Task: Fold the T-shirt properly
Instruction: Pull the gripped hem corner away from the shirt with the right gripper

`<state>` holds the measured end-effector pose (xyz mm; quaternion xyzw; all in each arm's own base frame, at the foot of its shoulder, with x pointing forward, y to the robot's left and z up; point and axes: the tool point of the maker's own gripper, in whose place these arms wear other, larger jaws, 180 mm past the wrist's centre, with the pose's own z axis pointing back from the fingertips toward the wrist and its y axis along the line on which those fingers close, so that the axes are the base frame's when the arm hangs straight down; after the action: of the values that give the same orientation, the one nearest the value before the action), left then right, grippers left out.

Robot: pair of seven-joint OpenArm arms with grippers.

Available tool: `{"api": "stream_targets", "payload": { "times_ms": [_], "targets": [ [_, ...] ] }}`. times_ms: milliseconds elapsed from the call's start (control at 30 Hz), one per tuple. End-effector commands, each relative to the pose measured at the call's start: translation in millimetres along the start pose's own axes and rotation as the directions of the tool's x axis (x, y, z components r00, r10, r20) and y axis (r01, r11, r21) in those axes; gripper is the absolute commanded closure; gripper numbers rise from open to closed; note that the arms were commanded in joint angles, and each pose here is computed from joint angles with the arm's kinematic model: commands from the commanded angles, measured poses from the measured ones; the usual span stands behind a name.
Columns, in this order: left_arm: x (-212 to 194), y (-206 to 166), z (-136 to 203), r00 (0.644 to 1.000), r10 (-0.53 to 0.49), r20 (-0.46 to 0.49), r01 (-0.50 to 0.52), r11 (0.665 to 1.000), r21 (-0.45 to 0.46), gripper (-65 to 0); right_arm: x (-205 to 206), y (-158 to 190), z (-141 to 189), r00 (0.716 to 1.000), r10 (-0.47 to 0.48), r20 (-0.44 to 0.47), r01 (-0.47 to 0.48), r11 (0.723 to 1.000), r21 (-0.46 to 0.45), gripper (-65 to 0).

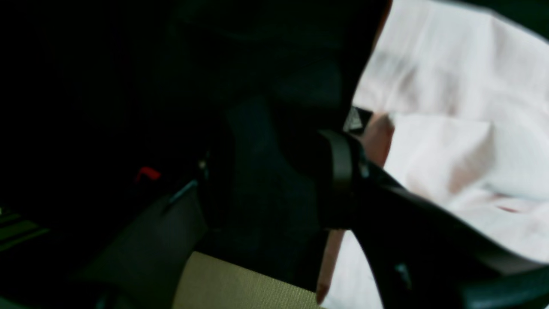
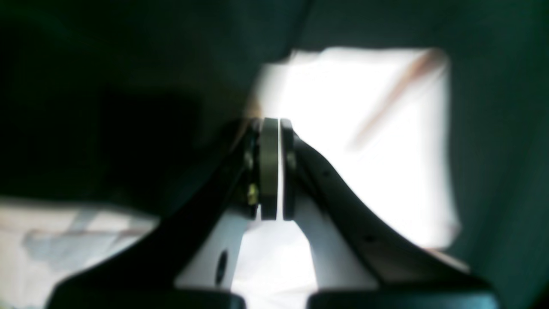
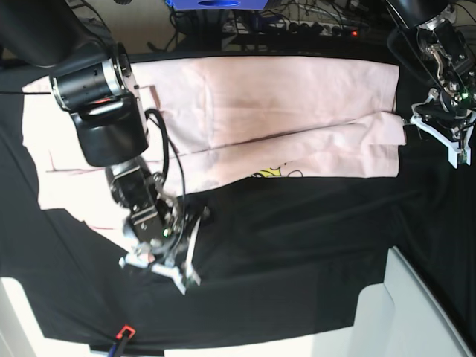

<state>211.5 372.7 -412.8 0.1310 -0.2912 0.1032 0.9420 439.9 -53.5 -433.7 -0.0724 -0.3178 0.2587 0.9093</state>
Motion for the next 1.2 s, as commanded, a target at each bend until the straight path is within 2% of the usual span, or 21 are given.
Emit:
{"api": "stream_targets", "payload": {
  "times_ms": [0,200,300,333,433,500,567,767,1167],
  "targets": [
    [14,6,4,0.999,-0.007,0.041,0.006,1.0,0.017,-29.7,32,-17,11,0.997,-0.003,0.072,0.006,0.999,-0.036,-0.1],
    [13,6,3,0.999,-0.005,0.039,0.005,1.0,0.015,-29.7,40,-26,24,0.998,-0.012,0.07,0.016,0.998,-0.065,-0.3],
    [14,5,4,0.999,-0.005,0.043,0.004,1.0,0.015,-29.7,39,-27,24,0.997,-0.018,0.069,0.022,0.998,-0.064,-3.9],
    [14,5,4,0.999,-0.005,0.043,0.004,1.0,0.015,-29.7,40,-27,24,0.997,-0.017,0.071,0.022,0.998,-0.064,-6.7],
    [14,4,4,0.999,-0.004,0.043,0.003,1.0,0.014,-29.7,38,-23,22,0.998,-0.015,0.065,0.019,0.998,-0.057,-22.6],
    [14,4,4,0.999,-0.004,0.045,0.004,1.0,0.014,-29.7,28,-18,16,1.0,-0.014,0.028,0.015,0.999,-0.043,-34.0],
    [14,4,4,0.999,-0.005,0.043,0.004,1.0,0.014,-29.7,16,-12,8,1.0,-0.009,-0.003,0.009,1.0,-0.027,-40.5],
    [14,5,4,0.999,-0.004,0.043,0.003,1.0,0.015,-29.7,-17,11,-13,0.999,0.005,-0.046,-0.004,1.0,0.031,-40.6],
    [6,8,6,1.0,-0.015,0.027,0.014,1.0,0.02,-29.7,-23,7,-17,0.999,0.005,-0.036,-0.004,1.0,0.027,-40.6]
  ]
}}
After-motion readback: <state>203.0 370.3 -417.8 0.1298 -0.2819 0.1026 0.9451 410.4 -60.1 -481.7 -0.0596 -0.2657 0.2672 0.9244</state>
